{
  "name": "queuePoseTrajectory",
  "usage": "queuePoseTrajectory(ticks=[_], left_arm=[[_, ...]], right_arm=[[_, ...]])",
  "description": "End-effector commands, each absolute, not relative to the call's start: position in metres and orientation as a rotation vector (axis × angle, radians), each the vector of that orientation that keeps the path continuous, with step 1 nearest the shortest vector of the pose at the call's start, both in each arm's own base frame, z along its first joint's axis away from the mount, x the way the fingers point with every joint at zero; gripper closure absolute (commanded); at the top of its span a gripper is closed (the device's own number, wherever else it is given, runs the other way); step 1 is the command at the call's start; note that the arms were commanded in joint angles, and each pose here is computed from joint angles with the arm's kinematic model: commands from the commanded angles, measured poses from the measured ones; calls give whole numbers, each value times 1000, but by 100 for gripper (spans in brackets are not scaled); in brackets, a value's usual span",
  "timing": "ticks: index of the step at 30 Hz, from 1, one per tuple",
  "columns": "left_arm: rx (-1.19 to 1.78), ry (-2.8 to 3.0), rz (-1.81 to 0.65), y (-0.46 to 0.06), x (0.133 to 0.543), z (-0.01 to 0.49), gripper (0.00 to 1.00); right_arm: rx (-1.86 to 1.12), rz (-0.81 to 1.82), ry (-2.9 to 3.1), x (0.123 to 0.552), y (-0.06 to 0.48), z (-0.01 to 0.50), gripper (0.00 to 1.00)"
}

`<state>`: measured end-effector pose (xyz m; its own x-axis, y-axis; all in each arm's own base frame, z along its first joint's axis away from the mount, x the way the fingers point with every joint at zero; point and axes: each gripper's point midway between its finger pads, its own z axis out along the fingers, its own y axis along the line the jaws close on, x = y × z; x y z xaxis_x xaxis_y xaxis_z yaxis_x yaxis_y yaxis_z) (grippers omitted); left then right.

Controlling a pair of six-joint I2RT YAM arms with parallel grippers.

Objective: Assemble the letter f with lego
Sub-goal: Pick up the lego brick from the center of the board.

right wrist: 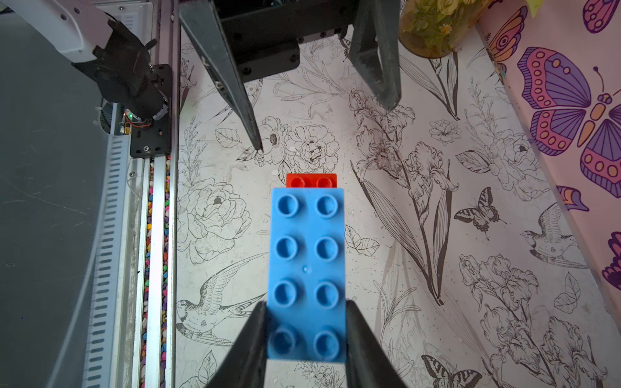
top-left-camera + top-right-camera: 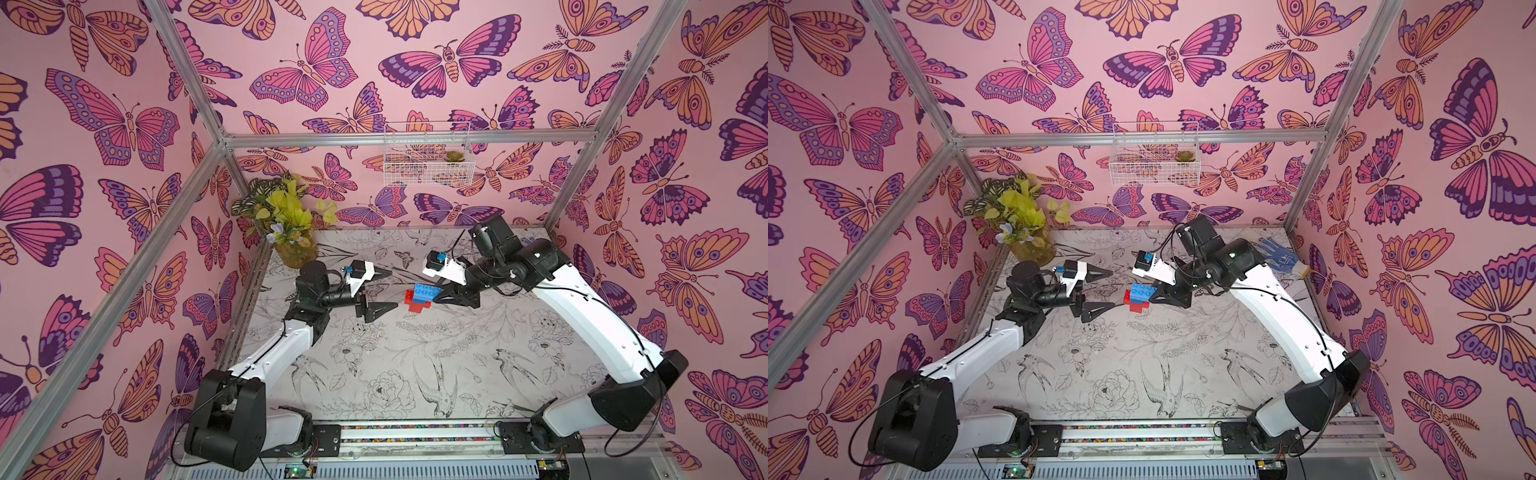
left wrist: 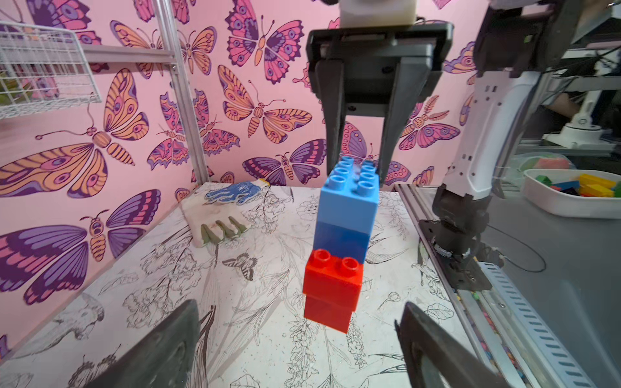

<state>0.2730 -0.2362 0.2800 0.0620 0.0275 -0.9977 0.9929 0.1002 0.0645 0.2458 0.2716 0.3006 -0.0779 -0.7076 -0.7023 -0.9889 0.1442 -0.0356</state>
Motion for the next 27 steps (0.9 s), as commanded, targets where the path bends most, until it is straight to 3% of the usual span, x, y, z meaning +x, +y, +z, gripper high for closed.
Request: queuePoseTrajectory(ticks=[1, 27], left_arm=[[1288, 1101, -1149, -234, 250, 297, 9], [1321, 1103, -1175, -226, 247, 299, 20]], right_arm=[[-1641, 650, 1792, 237, 275, 316, 72], [-1754, 691, 1706, 246, 318, 326, 74]])
